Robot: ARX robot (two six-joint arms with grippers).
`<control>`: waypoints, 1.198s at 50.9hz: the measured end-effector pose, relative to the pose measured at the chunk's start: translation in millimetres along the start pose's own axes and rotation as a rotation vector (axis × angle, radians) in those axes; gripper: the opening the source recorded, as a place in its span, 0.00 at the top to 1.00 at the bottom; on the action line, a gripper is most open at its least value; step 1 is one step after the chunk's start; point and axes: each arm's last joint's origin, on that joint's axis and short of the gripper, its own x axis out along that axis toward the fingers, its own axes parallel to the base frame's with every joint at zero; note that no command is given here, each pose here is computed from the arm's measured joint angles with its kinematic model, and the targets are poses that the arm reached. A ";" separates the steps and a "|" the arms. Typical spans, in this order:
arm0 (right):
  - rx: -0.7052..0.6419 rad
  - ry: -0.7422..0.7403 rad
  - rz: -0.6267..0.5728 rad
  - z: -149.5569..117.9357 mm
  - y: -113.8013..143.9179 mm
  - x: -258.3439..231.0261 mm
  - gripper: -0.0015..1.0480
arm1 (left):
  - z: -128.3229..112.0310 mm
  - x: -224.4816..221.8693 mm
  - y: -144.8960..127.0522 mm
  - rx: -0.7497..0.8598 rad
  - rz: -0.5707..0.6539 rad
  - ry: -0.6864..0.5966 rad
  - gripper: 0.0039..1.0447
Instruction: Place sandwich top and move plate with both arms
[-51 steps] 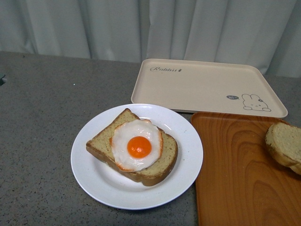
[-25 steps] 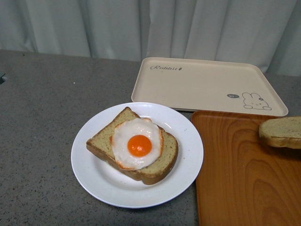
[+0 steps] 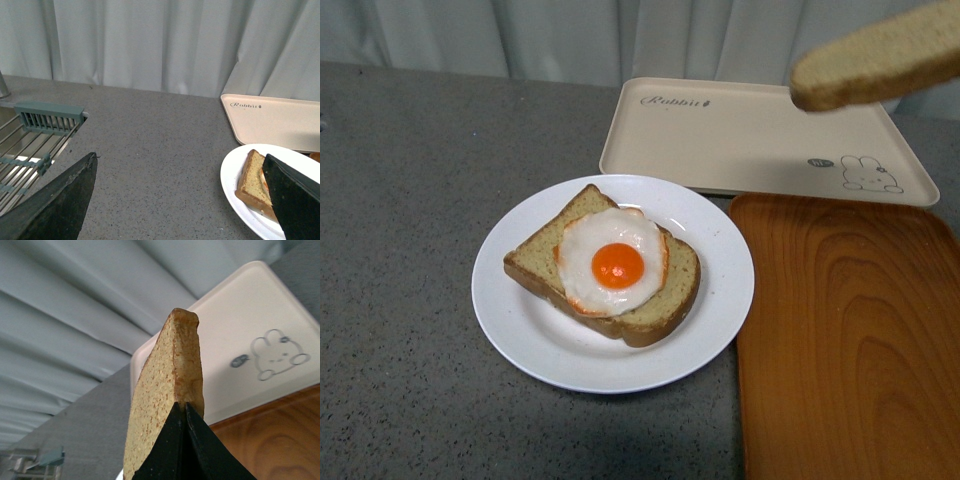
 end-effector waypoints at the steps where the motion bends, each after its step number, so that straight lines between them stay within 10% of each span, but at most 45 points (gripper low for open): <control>1: -0.004 0.004 0.019 -2.4 5.1 1.8 0.99 | 0.0 0.0 0.0 0.000 0.000 0.000 0.06; 17: -0.031 0.184 0.202 -75.1 53.2 37.7 0.99 | 0.0 0.0 0.0 0.000 0.000 0.000 0.06; 33: -0.021 0.344 0.195 -139.0 39.7 67.6 0.99 | 0.0 0.0 0.0 0.000 0.000 0.000 0.06; 61: -0.019 0.402 0.156 -168.4 26.2 69.7 0.99 | 0.0 0.0 0.0 0.000 0.000 0.000 0.06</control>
